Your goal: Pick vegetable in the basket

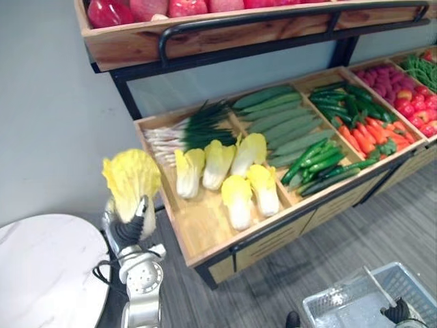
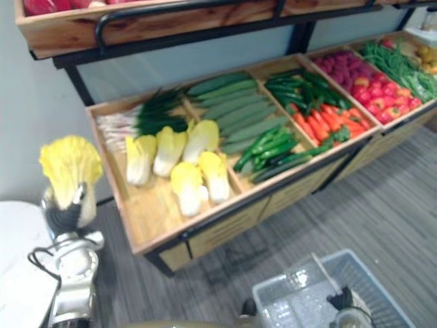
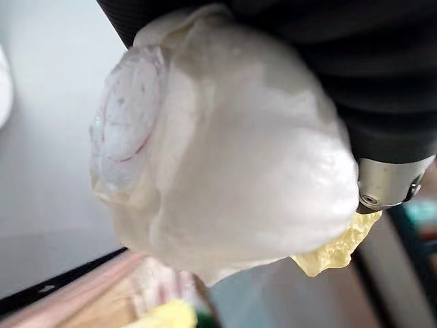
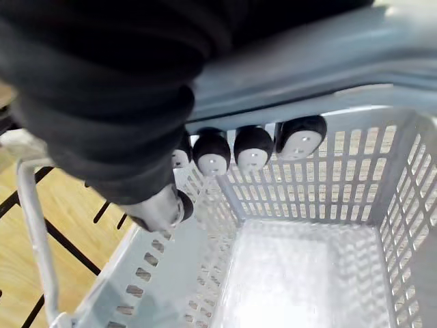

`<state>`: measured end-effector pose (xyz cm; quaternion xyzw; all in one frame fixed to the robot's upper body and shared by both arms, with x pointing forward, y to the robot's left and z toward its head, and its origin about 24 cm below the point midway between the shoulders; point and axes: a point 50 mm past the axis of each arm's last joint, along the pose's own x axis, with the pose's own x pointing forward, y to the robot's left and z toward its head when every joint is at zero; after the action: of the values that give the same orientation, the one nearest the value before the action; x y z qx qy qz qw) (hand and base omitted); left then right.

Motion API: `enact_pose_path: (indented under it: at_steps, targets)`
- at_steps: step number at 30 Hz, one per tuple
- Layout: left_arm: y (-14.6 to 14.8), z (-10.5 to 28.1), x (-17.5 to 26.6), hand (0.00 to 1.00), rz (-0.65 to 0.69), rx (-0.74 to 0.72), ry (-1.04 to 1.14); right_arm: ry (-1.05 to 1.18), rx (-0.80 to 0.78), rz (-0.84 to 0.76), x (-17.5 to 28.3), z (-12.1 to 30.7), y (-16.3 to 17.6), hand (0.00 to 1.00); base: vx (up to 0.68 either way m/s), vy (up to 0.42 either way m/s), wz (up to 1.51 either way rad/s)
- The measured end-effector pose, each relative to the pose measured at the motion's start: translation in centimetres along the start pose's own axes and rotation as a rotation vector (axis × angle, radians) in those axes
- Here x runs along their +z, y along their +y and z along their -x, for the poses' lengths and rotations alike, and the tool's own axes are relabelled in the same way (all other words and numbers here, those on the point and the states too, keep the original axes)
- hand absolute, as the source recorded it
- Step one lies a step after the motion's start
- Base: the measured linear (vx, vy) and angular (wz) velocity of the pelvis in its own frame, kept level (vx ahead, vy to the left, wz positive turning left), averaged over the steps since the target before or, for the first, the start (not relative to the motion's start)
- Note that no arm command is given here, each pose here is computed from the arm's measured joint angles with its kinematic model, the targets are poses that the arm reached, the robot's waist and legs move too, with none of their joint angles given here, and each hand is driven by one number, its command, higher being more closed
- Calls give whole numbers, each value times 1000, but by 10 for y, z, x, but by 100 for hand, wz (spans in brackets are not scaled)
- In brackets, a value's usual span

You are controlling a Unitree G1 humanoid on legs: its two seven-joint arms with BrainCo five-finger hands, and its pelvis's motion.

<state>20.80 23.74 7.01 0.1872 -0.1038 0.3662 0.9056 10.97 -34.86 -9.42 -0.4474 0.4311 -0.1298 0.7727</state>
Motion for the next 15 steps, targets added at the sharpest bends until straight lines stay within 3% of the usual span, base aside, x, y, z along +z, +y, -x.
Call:
enact_pose_path:
  at_steps: [3,8,15]
  targets:
    - [-10,3,23,100,68,-50,-85,-132,-38,85,26,-10,-25,100,-63,-17,-96]
    - [-46,28,65,100,234,-300,-245,-391,-83,266,87,-16,-54,100,-106,-8,-142]
    - [-74,53,95,100,439,-550,-331,-599,-69,416,147,-12,-59,100,-86,13,-109]
